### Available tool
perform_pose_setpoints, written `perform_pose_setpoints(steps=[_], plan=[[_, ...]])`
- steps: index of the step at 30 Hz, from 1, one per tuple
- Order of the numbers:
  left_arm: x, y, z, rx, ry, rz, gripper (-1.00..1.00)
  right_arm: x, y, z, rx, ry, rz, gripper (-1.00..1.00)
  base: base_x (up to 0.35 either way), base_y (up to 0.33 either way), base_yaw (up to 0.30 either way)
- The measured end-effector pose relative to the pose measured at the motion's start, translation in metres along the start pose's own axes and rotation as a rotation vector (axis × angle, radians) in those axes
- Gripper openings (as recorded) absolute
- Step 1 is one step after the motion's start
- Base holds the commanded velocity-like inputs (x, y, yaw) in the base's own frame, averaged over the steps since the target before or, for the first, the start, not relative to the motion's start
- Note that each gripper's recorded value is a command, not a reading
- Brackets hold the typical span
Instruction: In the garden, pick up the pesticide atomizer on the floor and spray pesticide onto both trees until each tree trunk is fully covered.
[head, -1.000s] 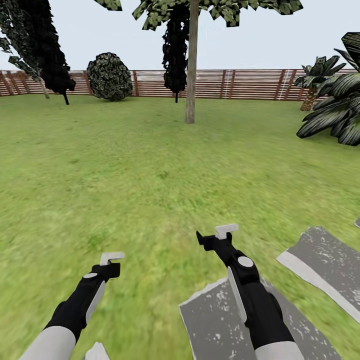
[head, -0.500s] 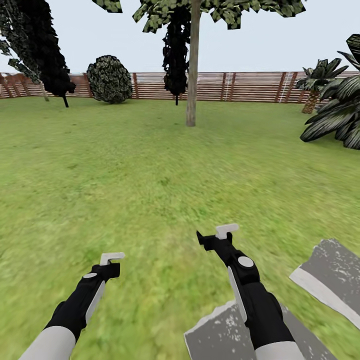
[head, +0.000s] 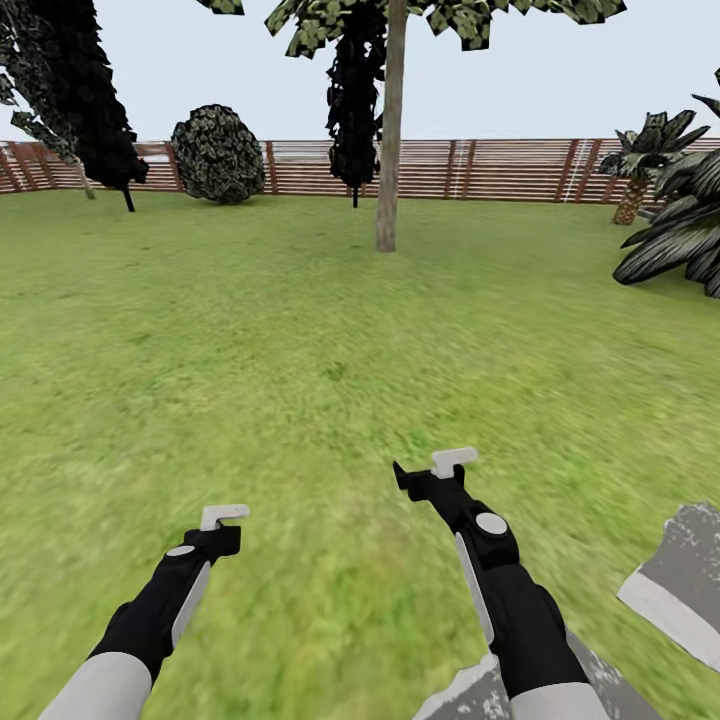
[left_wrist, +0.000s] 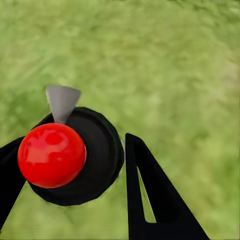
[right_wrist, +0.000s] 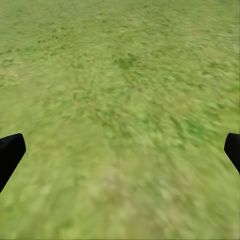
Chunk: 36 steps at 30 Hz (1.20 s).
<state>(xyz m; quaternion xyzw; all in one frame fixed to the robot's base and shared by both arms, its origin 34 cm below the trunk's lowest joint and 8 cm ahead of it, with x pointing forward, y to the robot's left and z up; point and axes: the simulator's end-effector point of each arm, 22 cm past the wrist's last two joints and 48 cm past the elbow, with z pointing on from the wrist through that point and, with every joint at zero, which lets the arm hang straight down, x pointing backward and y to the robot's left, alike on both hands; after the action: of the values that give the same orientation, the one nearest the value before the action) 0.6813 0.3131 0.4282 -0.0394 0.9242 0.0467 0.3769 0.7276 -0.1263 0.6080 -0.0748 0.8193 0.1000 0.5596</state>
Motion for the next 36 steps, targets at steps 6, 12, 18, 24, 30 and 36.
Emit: perform_pose_setpoints(steps=[6, 12, 18, 24, 30, 36], plan=[[0.0005, 0.0001, 0.0001, 0.000, 0.001, 0.000, -1.00, -0.0006, -0.0005, -0.0002, 0.001, -0.001, 0.000, 1.00, 0.335, 0.043, 0.000], [0.0006, 0.0003, 0.0002, 0.000, 0.001, 0.001, -1.00, -0.0005, -0.0005, -0.0001, 0.001, -0.001, 0.001, 1.00, 0.337, 0.002, 0.000], [-0.0001, 0.0010, 0.0001, -0.001, -0.001, 0.000, -1.00, -0.0011, -0.0004, -0.0003, 0.001, -0.002, 0.000, 1.00, 0.338, 0.000, 0.000], [-0.0001, 0.0012, 0.0001, -0.002, -0.002, -0.001, -1.00, -0.0014, -0.0004, -0.0003, 0.001, -0.003, 0.000, 1.00, 0.338, 0.000, 0.000], [-0.0001, 0.0010, 0.0001, -0.001, -0.002, -0.001, -1.00, -0.0014, -0.0004, -0.0003, 0.001, -0.003, 0.000, 1.00, 0.338, 0.000, 0.000], [-0.0001, 0.0012, 0.0002, -0.002, -0.002, -0.001, -1.00, -0.0019, -0.0006, -0.0004, 0.001, -0.004, 0.000, 1.00, 0.338, 0.000, 0.000]])
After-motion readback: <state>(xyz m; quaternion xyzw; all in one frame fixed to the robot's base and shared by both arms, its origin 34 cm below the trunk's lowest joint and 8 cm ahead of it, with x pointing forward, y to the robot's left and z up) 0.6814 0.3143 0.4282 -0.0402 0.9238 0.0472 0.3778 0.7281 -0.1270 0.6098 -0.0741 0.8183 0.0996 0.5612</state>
